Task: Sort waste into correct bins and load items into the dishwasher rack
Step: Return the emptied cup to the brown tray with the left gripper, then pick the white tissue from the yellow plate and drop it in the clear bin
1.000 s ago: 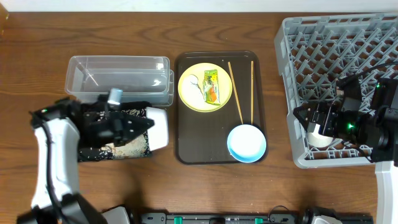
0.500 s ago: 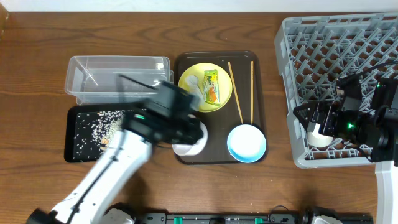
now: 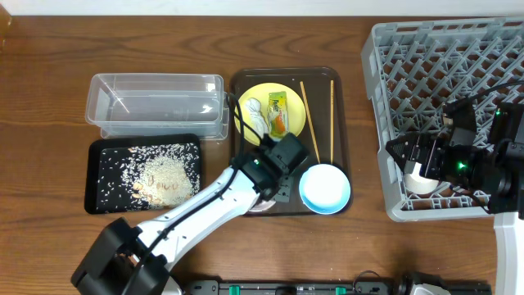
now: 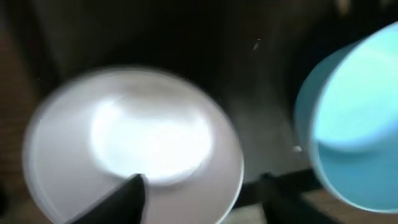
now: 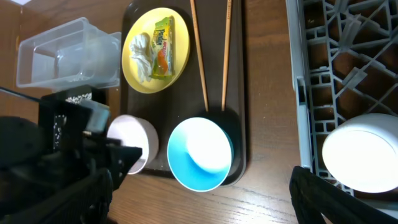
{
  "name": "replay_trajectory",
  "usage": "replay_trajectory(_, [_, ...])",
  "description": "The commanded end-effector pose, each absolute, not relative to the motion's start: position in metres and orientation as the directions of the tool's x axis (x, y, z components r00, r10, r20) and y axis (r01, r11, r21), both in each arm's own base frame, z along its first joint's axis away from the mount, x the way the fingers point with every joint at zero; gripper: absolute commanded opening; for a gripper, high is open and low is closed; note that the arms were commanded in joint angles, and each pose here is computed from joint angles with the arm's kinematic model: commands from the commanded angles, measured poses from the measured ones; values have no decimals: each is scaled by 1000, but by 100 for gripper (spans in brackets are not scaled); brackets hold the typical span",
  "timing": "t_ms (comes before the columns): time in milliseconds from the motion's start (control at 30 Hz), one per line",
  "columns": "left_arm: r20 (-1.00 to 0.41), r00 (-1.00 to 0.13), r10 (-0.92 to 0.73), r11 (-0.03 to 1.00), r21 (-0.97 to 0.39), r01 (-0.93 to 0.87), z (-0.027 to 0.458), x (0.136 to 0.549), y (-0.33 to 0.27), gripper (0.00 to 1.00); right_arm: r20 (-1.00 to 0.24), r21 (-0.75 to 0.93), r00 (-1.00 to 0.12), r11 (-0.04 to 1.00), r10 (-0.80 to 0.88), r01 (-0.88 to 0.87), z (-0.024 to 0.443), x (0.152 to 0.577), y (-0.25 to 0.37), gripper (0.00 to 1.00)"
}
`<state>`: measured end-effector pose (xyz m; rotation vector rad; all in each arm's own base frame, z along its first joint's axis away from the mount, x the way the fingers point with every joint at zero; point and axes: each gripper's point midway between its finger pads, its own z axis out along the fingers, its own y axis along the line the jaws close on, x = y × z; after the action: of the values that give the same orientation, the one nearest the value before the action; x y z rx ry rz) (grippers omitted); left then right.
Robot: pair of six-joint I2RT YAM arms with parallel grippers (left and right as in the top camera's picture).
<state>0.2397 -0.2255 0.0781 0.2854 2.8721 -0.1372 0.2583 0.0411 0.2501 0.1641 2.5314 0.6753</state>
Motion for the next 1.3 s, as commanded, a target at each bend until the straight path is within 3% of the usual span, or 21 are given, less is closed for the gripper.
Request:
replay_trajectory(0, [-441,-875,201,960,-89,265,145,274,-240,68,-470,485,-855,874,221,-41,256,259,43,89])
replay_trajectory(167, [-536,-816,215,957,-50,284,164,316,-229,70,-471,485,-854,874,221,-42,256,259,43,89])
replay_trajectory(367, [-491,-858,154,977,-54,206,118,367,-200,70,-467,486,-856,873,222,-39,256,259,43,89])
replay_trajectory(533, [-468,-871,151,977,-65,204,80,387,-205,70,-462,490,-857,871,228,-32,256,258,44,89])
replay_trajectory(833, [-453,-877,157,987,53,149,25,408,-192,68,-449,492,-864,870,229,-25,254,256,44,89])
replay_trajectory(933, [-432,-889,149,989,56,138,10,407,-192,54,-447,493,-865,870,229,-24,254,255,44,89])
replay_trajectory(1100, [-436,-894,99,995,29,96,15,407,-193,19,-449,492,-864,870,229,-25,254,255,44,89])
replay_trajectory(1133, [-438,-895,81,997,21,80,21,407,-193,8,-449,492,-864,870,229,-25,254,255,44,89])
replay_trajectory(1267, [-482,-876,32,998,-32,54,69,407,-195,6,-449,492,-864,870,229,-25,254,255,44,89])
